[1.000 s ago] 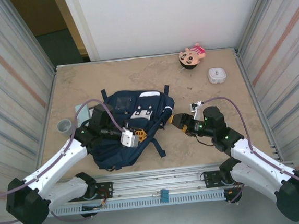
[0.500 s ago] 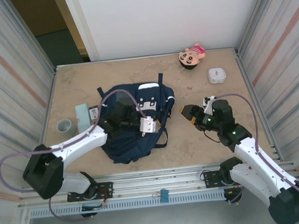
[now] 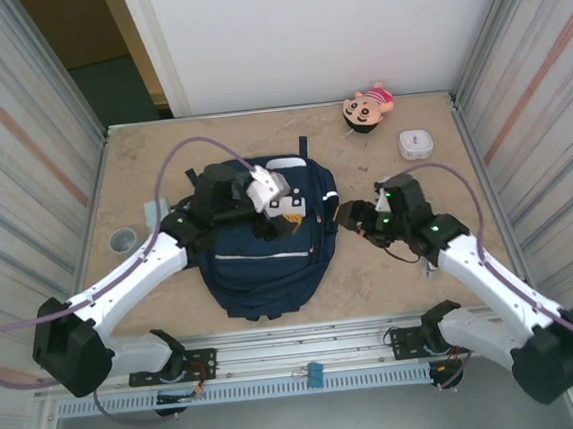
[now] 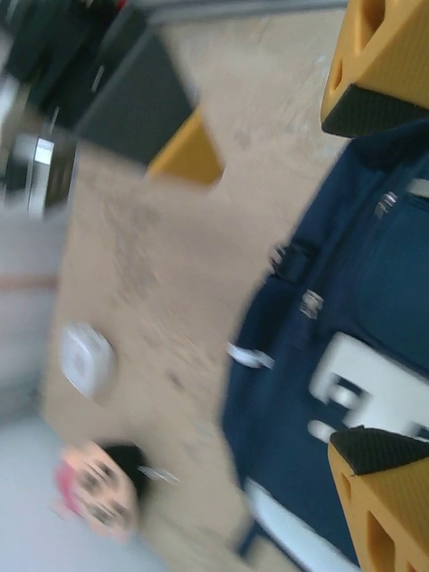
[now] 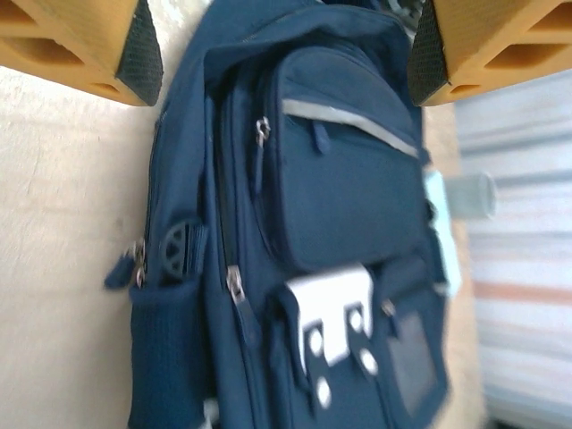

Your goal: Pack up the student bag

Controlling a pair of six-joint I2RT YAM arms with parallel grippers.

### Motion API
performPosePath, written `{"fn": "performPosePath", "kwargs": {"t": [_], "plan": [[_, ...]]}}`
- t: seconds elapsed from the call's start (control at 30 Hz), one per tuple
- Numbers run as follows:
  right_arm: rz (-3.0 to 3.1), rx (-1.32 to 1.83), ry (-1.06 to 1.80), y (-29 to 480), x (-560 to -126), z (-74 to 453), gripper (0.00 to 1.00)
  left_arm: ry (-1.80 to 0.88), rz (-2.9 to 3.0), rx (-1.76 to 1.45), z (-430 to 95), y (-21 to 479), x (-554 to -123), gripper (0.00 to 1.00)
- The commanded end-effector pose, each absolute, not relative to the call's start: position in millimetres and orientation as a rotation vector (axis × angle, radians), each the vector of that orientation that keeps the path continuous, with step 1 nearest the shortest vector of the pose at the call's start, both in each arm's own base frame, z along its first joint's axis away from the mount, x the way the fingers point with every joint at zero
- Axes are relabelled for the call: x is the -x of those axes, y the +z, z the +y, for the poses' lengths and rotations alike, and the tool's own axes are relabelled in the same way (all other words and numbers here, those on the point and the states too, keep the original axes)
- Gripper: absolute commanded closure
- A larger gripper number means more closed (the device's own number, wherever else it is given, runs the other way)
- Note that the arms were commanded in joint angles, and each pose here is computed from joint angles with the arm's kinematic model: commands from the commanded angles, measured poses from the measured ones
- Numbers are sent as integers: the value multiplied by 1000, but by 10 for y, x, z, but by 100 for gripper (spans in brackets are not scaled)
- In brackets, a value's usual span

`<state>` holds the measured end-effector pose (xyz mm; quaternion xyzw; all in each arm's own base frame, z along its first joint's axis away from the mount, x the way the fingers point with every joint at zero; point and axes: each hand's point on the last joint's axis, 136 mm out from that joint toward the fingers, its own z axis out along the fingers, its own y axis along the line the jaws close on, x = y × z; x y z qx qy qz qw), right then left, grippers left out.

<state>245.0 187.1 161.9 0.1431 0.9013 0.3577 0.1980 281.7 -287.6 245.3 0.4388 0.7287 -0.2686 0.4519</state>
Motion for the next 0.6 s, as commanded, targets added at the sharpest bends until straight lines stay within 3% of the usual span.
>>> {"fn": "performPosePath", "kwargs": {"t": [0.0,0.17,0.33,0.37,0.47,0.57], "plan": [[2641,-370,864,1361,-2425,1942,28,-605,2268,-533,-2165,1980,-3080,12],[2775,-349,826,885,-2488,2115,33,-617,2606,-26,-1550,1195,-3094,11],[2780,-333,881,620,-2668,2299,47,-622,2716,65,-1526,631,-3036,14],[2788,-343,853,554,-2704,2279,54,-628,2727,89,-1534,538,-3036,15],[2793,-378,765,370,-2827,2163,69,-671,2722,117,-1642,419,-3093,17],[2772,-438,742,248,-2965,2031,76,-672,2664,33,-1852,465,-3213,17]]}}
